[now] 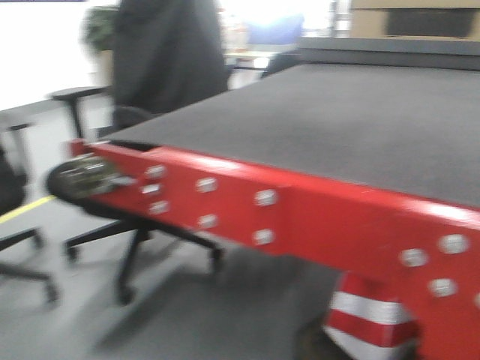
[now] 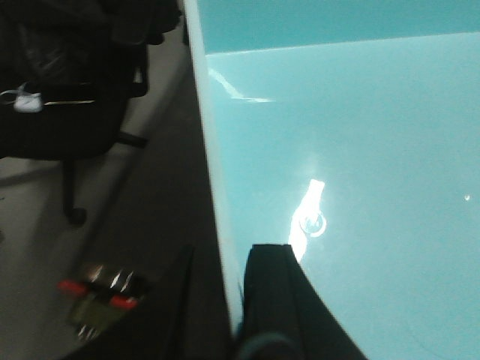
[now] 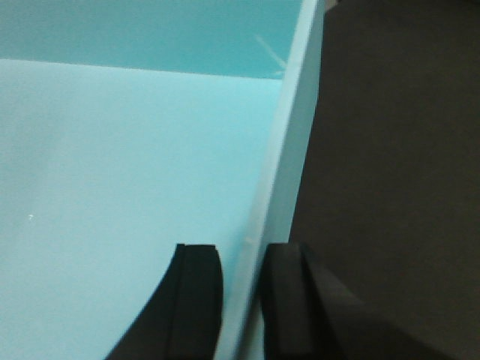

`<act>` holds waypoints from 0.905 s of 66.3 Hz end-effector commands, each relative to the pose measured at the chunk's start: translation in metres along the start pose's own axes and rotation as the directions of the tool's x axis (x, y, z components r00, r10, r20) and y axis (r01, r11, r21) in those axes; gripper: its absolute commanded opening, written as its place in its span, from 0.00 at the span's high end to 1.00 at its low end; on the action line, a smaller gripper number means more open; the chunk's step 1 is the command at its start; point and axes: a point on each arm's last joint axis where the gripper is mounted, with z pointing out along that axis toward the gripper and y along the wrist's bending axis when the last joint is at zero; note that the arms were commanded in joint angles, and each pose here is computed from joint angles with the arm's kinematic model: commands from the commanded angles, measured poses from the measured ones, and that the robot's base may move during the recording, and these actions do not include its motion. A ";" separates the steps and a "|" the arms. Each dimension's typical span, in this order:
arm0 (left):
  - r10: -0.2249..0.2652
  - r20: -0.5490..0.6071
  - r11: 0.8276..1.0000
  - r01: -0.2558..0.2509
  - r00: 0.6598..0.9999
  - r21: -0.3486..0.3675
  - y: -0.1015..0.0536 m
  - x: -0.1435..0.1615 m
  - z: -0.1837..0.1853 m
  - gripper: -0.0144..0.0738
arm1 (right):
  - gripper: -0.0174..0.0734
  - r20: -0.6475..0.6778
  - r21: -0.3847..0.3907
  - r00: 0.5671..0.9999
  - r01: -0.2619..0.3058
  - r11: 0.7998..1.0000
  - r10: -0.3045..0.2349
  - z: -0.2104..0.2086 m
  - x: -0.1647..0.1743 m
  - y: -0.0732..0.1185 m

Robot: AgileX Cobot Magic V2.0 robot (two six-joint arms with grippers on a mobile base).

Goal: Fetch blue bin and place on conveyor start
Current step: 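Hold the bin while driving up to the red conveyor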

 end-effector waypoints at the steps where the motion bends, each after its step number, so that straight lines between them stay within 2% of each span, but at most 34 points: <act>1: 0.018 0.039 1.000 -0.019 0.999 0.001 -0.002 -0.004 -0.008 0.96 | 0.98 0.087 0.013 0.996 0.013 1.000 -0.014 -0.009 -0.009 -0.001; 60: 0.018 0.039 1.000 -0.019 0.999 0.001 -0.002 -0.004 -0.008 0.96 | 0.98 0.087 0.013 0.996 0.013 1.000 -0.014 -0.009 -0.009 -0.001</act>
